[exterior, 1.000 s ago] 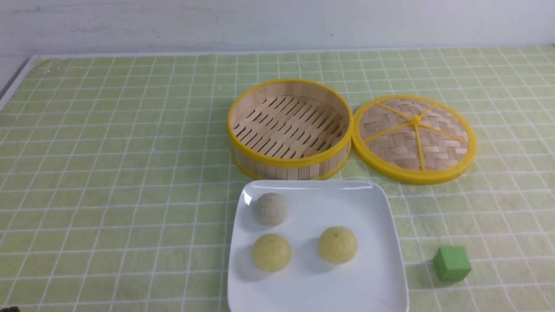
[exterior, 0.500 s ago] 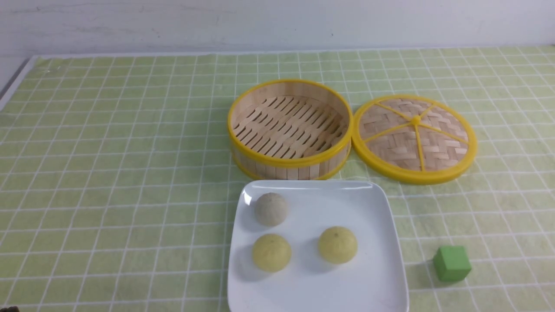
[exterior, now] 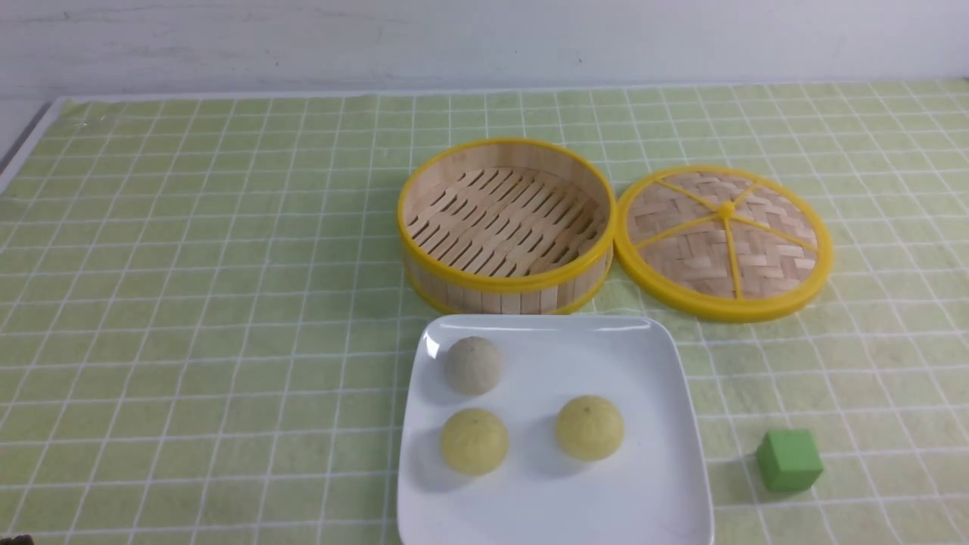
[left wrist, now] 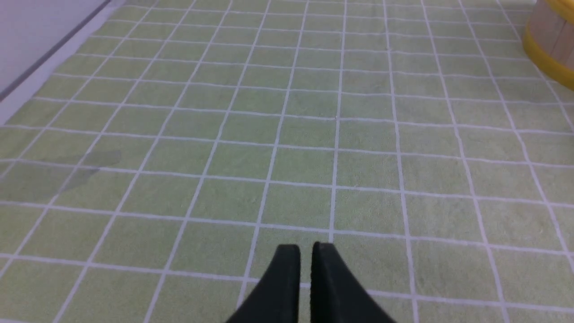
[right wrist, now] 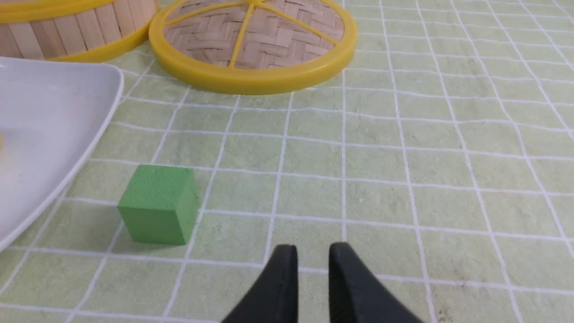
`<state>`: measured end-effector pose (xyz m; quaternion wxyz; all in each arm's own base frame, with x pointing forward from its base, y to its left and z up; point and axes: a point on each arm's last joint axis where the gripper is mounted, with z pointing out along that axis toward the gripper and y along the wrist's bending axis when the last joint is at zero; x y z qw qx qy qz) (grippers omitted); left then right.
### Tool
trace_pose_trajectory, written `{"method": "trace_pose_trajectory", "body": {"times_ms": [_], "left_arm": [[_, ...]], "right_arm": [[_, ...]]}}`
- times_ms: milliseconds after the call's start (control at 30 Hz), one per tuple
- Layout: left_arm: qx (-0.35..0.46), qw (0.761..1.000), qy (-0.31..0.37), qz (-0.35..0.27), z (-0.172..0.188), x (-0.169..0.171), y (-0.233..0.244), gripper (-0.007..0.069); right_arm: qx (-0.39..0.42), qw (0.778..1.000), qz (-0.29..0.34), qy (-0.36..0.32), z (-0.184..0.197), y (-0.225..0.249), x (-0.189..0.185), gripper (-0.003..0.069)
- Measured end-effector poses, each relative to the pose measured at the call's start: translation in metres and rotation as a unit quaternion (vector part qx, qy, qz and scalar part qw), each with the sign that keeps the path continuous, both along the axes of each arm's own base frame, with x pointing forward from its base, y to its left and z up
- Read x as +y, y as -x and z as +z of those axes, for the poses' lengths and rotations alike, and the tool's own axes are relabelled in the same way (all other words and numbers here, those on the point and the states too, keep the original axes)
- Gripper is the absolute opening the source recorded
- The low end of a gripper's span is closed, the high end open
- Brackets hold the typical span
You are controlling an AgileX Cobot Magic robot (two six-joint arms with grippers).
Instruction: Put the steamed buns into the plate on the green tablecloth.
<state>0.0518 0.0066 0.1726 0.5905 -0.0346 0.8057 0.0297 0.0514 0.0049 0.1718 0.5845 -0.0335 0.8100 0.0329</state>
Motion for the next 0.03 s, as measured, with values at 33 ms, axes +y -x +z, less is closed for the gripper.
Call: {"method": "trace_pose_trajectory", "body": {"times_ms": [33], "left_arm": [[0.0,1.0,0.0,0.0,0.0,0.0,0.0,0.0069]], "right_arm": [[0.0,1.0,0.0,0.0,0.0,0.0,0.0,0.0131]]}}
